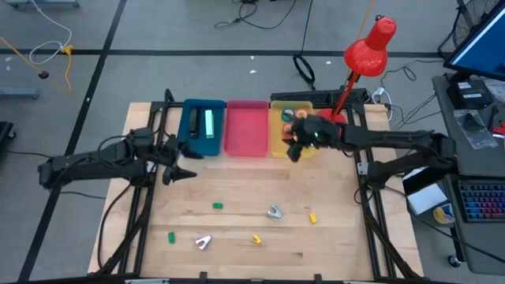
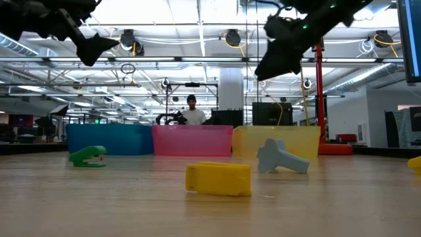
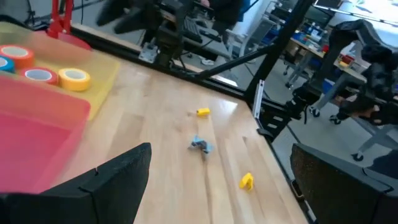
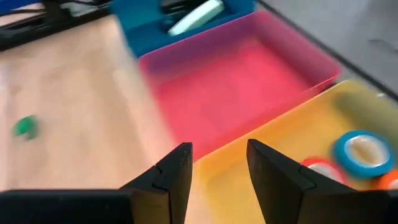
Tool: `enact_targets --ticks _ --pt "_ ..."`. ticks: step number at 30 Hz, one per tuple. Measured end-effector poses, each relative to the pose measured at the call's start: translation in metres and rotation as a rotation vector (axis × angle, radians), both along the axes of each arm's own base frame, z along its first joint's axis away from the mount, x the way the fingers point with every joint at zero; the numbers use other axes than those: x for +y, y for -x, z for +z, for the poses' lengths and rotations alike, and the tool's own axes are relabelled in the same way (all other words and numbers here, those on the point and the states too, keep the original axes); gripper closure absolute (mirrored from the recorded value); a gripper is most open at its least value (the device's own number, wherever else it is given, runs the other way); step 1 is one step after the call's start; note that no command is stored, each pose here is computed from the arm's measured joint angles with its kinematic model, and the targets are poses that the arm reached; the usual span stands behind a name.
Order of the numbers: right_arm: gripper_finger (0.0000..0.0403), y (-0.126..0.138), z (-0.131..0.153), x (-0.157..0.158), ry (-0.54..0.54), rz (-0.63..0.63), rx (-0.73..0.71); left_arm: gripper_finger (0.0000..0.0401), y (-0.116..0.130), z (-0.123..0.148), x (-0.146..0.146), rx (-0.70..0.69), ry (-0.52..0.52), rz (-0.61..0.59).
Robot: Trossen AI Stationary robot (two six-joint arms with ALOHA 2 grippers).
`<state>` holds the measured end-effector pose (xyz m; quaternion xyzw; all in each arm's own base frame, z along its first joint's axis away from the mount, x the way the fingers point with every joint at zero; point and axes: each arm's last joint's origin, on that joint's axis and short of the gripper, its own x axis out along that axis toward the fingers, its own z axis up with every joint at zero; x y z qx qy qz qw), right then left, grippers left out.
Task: Pick and place Stapler, Stapler remover, tape
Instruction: Put the top green stapler into the blue bin
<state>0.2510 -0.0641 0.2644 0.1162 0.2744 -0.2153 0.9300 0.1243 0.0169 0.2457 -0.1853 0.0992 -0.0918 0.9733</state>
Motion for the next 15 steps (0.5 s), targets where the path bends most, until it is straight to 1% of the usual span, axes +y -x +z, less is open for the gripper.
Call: enact_targets --ticks 4,6,10,15 --pt "0.0259 0.011 -0.009 0.022 -0.059 0.037 -0.031 0.0022 -0.002 0.000 -0.009 0.006 0.006 -0.004" --pt "0.0259 0.018 -0.014 0.030 -0.091 0.041 -0.037 0.0022 -0.002 0.000 -0.013 0.004 -0.010 -0.009" --pt "0.0259 0.028 -0.022 0.041 -0.142 0.048 -0.053 0.0022 -0.003 0.000 -0.020 0.002 -0.034 -0.023" --pt "0.0259 0.036 -0.026 0.051 -0.162 0.075 -0.083 0.0022 -0.004 0.003 -0.026 -0.030 -0.046 -0.034"
